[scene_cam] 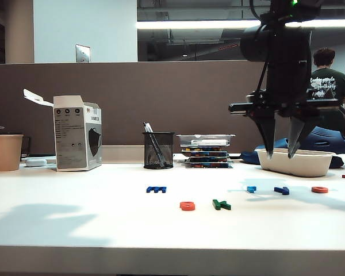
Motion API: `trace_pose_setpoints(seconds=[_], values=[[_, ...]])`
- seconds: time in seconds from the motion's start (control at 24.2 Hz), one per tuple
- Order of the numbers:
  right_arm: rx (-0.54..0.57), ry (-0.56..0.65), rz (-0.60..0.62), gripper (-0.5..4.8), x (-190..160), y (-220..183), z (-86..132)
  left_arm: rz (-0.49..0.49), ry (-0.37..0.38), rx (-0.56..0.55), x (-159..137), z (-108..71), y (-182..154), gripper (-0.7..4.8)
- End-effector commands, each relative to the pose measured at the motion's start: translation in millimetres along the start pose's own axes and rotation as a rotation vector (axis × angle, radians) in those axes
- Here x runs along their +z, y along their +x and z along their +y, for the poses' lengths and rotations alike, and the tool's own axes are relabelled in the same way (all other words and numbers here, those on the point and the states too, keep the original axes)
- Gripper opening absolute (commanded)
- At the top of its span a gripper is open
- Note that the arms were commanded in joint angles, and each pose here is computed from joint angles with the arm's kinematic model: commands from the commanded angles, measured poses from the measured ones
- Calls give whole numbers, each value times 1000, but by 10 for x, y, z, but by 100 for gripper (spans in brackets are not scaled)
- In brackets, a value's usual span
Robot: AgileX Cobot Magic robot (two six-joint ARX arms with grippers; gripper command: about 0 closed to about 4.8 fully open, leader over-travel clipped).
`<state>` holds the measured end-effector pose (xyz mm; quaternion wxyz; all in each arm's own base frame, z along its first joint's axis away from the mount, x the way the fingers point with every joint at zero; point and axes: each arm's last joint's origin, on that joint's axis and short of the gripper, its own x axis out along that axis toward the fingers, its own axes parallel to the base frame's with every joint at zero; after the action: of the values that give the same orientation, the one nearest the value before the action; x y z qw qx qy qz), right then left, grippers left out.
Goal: Select the appropriate letters from the row of letter magnets placed on the table to arrange into the word "sky".
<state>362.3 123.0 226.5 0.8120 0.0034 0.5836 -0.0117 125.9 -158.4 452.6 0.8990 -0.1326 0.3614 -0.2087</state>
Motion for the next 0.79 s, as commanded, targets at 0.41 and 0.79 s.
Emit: trace_pose_setpoints(seconds=[0.41, 0.79], values=[[12, -29, 94, 172, -6, 352, 13, -10, 1, -4, 9, 0, -16, -5], [5, -33, 112, 171, -8, 471, 17, -10, 1, -4, 9, 0, -16, -5]])
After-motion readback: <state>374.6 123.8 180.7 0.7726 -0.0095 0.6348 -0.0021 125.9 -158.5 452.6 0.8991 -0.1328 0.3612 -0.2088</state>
